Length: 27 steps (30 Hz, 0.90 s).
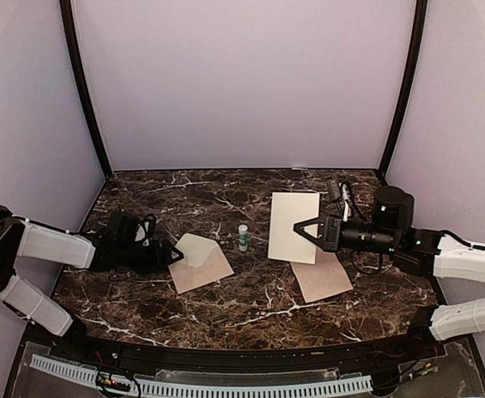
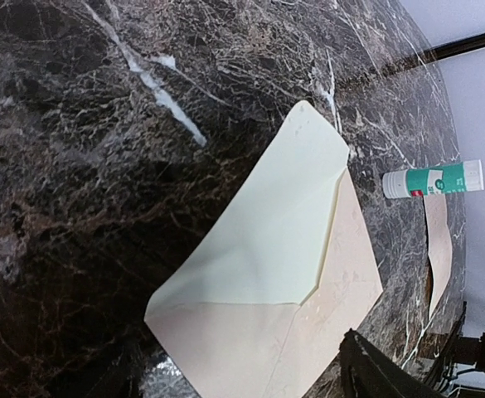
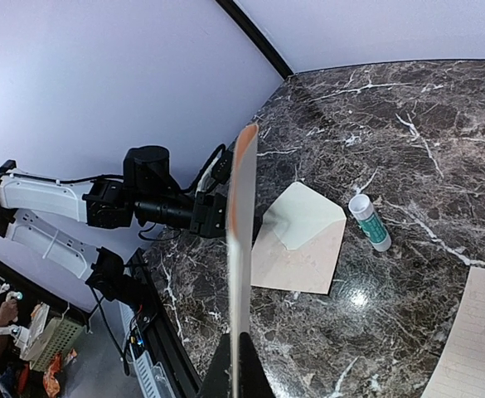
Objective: Place the letter into the envelope and seal it
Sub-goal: Adjust the envelope at the center of the board.
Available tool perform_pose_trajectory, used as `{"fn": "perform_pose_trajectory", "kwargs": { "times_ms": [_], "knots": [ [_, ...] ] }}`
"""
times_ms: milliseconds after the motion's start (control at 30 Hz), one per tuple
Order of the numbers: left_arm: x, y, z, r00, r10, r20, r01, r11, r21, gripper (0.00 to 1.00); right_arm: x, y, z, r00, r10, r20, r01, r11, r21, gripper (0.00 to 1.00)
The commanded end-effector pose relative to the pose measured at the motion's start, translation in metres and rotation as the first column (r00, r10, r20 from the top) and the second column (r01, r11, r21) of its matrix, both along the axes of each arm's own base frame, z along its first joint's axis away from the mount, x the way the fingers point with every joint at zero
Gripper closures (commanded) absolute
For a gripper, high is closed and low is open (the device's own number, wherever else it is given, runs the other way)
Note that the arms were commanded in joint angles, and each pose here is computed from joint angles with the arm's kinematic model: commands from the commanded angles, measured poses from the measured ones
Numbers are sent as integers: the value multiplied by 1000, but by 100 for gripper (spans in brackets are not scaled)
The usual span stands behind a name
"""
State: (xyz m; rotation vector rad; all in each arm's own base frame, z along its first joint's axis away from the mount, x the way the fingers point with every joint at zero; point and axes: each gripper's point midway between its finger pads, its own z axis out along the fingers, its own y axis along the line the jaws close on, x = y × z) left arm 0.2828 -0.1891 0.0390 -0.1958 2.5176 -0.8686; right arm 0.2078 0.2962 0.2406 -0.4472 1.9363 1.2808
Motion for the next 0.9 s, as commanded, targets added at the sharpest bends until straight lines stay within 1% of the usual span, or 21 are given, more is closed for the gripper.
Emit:
{"fn": "perform_pose_trajectory", "kwargs": {
  "times_ms": [0,233,400,667,867],
  "knots": [
    [5,4,-18,999,-8,-37,11,998,66,22,2,-5,2,1000,-23,3,23,1000,7,100],
    [30,-9,-21,999,-48,-16,50,996,81,27,3,-7,2,999,-35,-2,35,999,-3,100],
    [42,-28,-25,993,-118,-6,118,992,38,30,3,-11,5,998,-55,5,55,998,-9,100],
    [63,-46,-16,987,-162,22,162,987,3,32,0,-17,2,998,-67,2,67,998,-10,100],
    [65,-58,-26,980,-198,6,198,979,-44,34,-1,-20,4,997,-74,7,74,997,-5,100]
  ]
}}
